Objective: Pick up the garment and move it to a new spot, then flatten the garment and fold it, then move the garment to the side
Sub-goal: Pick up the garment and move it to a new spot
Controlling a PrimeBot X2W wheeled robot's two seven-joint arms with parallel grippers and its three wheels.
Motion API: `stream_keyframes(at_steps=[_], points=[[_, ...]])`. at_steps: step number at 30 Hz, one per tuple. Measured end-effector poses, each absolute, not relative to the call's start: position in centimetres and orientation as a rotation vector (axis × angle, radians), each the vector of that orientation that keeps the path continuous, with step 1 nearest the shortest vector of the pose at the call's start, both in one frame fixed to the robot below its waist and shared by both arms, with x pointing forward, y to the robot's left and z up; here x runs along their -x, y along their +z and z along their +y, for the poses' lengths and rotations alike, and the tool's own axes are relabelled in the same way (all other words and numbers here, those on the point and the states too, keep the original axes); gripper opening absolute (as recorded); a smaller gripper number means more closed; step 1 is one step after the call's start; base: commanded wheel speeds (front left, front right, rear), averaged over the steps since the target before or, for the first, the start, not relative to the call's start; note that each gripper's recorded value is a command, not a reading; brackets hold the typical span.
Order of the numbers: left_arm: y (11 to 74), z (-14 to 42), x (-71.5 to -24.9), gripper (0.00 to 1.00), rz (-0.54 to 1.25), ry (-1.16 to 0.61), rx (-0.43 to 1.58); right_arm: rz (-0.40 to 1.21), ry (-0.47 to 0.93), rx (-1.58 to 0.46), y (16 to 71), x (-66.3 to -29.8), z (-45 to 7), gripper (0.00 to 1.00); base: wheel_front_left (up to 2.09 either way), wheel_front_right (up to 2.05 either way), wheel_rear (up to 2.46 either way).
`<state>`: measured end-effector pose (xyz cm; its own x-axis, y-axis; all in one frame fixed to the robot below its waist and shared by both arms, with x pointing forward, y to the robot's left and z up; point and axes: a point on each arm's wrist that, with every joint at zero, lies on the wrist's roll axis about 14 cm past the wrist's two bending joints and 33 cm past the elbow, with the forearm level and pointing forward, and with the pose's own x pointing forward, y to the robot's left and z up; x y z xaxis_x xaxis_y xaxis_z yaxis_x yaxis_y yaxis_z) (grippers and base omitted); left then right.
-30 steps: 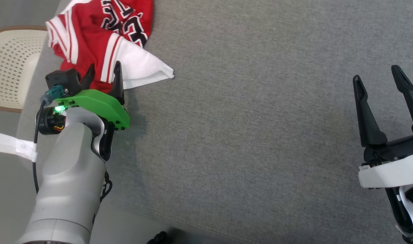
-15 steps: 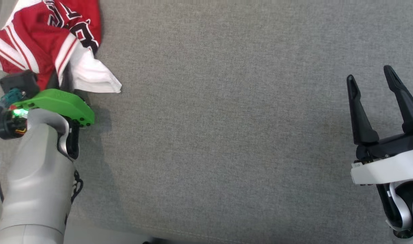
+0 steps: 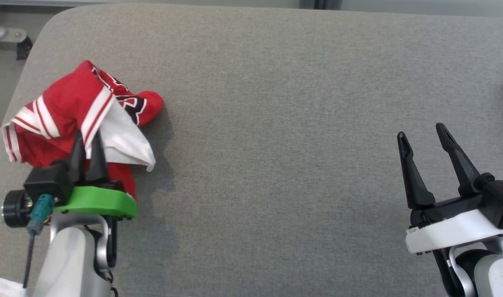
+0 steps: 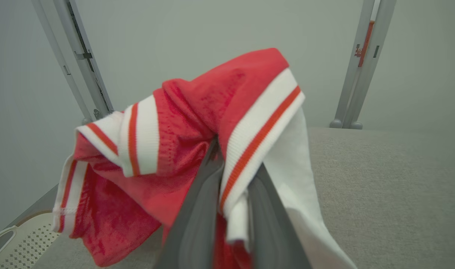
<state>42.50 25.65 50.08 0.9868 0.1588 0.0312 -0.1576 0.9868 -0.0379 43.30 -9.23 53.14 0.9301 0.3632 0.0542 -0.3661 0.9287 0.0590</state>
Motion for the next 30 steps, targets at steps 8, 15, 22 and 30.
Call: stream_keyframes(at_steps=[8,15,22,30], points=[[52.5,11.2,-44.4,0.0,-0.05,-0.263,0.086,-0.122,0.259,-0.065,55.9,-41.2,-12.9,1.0,0.0,0.0,0.0],[52.5,-3.1,-44.2,0.0,-0.02,-0.691,0.074,-0.118,0.111,-0.092,54.9,-39.7,-17.1,1.0,0.0,0.0,0.0],[46.6,-9.8,-41.4,1.0,0.136,-0.907,0.112,-0.061,-0.04,-0.078,52.5,-38.1,-21.5,1.0,0.0,0.0,0.0],[49.7,-8.4,-42.9,1.0,-0.022,-0.815,0.231,-0.011,-0.058,-0.049,51.3,-38.5,-22.1,1.0,0.0,0.0,0.0]])
